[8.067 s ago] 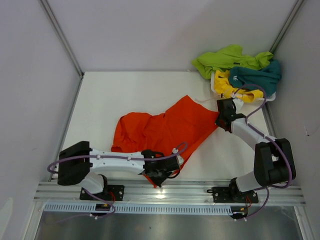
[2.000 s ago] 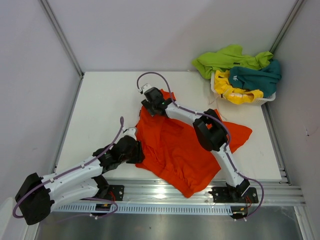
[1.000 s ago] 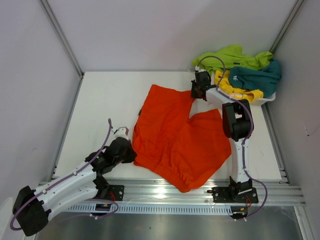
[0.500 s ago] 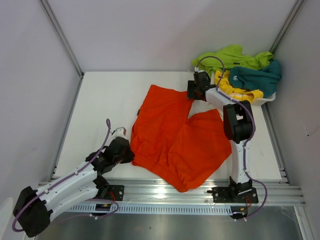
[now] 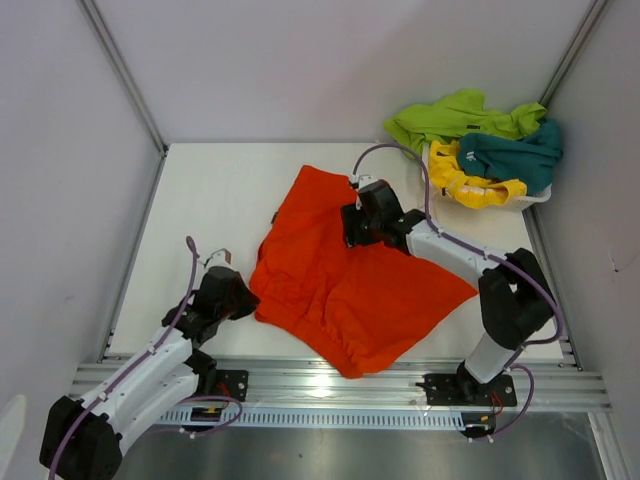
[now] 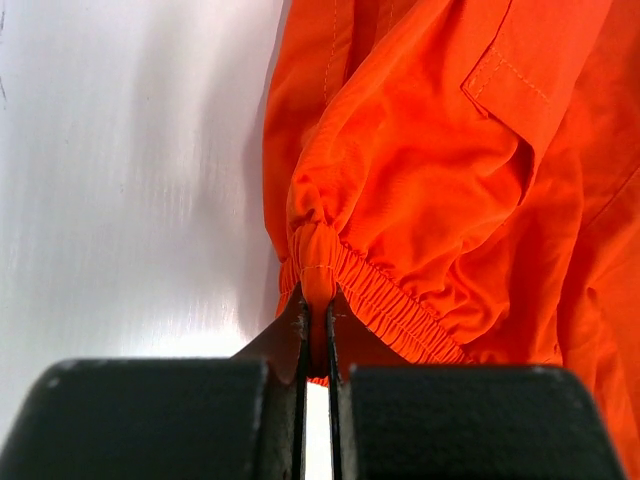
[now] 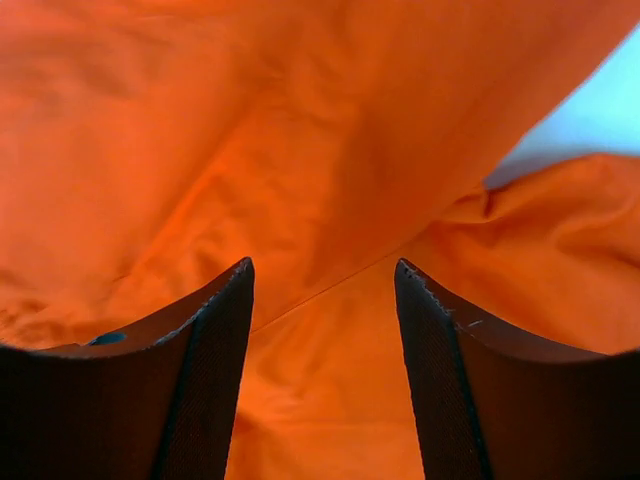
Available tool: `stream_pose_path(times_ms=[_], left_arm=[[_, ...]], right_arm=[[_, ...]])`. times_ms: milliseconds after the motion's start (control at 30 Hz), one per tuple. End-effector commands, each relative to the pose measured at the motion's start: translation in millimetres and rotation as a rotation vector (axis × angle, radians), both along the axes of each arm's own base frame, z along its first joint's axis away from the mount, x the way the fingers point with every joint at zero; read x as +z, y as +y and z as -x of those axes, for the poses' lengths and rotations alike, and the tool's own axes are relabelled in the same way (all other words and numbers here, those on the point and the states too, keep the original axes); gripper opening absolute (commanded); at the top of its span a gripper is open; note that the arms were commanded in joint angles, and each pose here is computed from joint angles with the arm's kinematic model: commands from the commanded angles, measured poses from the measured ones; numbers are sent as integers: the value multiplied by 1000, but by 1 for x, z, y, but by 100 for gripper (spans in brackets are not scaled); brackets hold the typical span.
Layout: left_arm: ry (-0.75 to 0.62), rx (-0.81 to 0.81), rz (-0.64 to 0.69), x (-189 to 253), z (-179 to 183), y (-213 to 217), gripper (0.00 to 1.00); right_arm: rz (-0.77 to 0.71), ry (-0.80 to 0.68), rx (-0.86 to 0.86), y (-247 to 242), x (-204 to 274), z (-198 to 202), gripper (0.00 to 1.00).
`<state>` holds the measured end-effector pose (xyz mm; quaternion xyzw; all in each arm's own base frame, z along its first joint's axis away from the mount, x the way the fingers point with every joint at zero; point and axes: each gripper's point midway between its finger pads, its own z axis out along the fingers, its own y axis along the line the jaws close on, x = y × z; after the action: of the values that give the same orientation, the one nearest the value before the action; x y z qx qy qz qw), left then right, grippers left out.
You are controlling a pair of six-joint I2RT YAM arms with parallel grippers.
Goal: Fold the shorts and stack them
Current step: Flatten the shorts out
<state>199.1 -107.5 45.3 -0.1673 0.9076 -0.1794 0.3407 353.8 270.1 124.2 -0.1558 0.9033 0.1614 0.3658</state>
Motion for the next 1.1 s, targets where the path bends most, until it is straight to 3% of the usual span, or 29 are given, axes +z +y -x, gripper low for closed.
stream_pose_path(times_ms=[0,233,467,600,800,867,900,1000,1067], left_arm=[[-49,-8,36,11,-12,-2,0],[-48,8,69,10,-15,6,0],[-38,60,104,3,-27,17,0],[-51,127,158,3,-48,34,0],[-85,228,185,20,-90,56,0],[-92,258,204,20,-104,60,0],[-113,281,198,27,-114,65,0],[-119,337,163,26,-131,76,0],[-110,371,143,23,-142,83,0]], right_arm=[[-40,34,-62,-10,-21,-24,60],[-60,74,-91,2,-47,-73,54],[28,142,-220,-30,-84,-111,49],[90,178,-311,-58,-105,-128,39],[98,119,-329,-61,-83,-171,27],[127,105,-342,-64,-85,-180,28],[121,89,-343,-63,-76,-186,37],[89,66,-322,-59,-57,-182,41],[49,8,-306,-56,-21,-177,43]])
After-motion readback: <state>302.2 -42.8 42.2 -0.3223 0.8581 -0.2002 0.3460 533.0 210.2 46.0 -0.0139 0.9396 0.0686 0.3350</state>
